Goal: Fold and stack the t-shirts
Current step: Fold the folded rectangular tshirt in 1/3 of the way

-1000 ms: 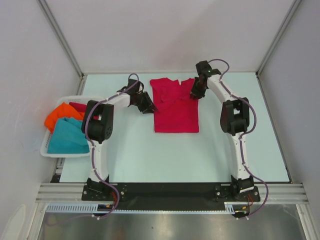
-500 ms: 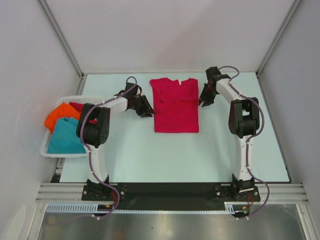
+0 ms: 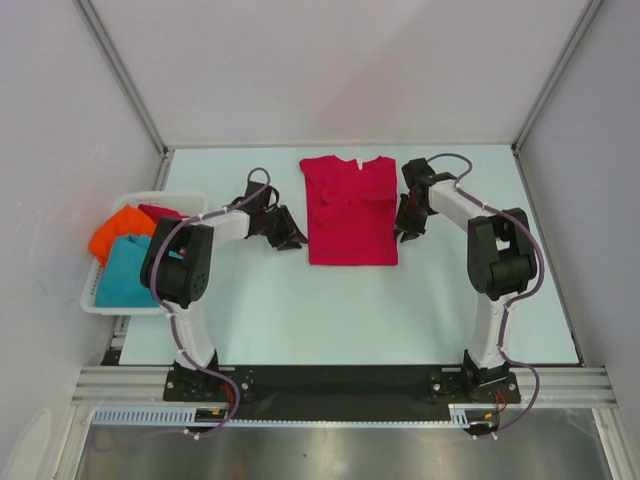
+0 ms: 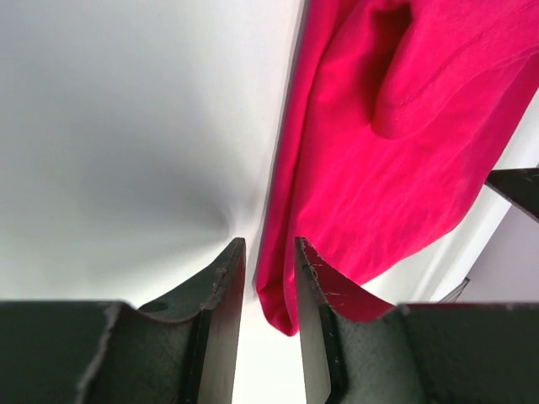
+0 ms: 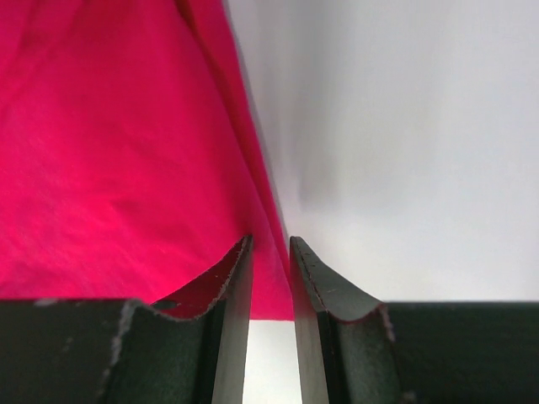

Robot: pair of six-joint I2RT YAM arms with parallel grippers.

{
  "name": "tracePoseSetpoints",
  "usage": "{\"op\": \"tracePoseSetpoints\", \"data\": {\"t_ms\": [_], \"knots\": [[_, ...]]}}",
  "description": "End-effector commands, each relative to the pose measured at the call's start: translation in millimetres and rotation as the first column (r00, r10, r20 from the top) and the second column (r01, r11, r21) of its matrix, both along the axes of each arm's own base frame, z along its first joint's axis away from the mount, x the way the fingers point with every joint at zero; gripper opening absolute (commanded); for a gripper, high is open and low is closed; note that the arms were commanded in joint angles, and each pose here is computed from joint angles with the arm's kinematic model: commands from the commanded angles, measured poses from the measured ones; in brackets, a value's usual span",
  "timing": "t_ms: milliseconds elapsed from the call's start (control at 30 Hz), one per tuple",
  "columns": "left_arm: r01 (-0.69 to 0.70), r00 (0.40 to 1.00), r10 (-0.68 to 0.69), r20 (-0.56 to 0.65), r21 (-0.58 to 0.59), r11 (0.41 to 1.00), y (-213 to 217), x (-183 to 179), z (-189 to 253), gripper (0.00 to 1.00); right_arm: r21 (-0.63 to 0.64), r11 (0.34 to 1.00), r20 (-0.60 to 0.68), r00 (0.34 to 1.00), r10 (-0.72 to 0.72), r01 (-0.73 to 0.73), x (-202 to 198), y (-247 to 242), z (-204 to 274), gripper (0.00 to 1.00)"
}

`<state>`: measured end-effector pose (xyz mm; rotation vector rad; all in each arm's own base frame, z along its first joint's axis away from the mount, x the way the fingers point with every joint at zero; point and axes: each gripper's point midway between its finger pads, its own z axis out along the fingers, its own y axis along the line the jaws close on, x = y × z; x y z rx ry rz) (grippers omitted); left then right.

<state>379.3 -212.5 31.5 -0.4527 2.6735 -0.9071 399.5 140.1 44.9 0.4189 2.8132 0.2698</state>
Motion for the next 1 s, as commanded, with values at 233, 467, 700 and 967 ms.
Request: {"op": "tracePoseSetpoints", "data": {"t_ms": [233, 467, 700, 967], "knots": [[0.014, 0.998, -0.012, 0.059, -0.04, 0.999, -14, -4, 16, 0.34, -0.012, 0.999, 0.024, 0.998, 0.053, -0.053, -23, 14, 1, 0.29], [0.027, 0.998, -0.025, 0.058, -0.045, 0.999, -22, -8, 17, 0.33, -0.029, 0.998, -0.001, 0.998, 0.061, -0.061, -37, 13, -6, 0.28], [0.075, 0.996, -0.072, 0.058, -0.055, 0.996, -46, -28, 21, 0.31, -0.028, 0.997, -0.025, 0.997, 0.078, -0.079, -53, 19, -13, 0.26], [0.096, 0.995, -0.095, 0.036, -0.051, 0.994, -53, -63, 10, 0.27, -0.005, 0.995, -0.045, 0.994, 0.1, -0.1, -76, 28, -24, 0.13]]}}
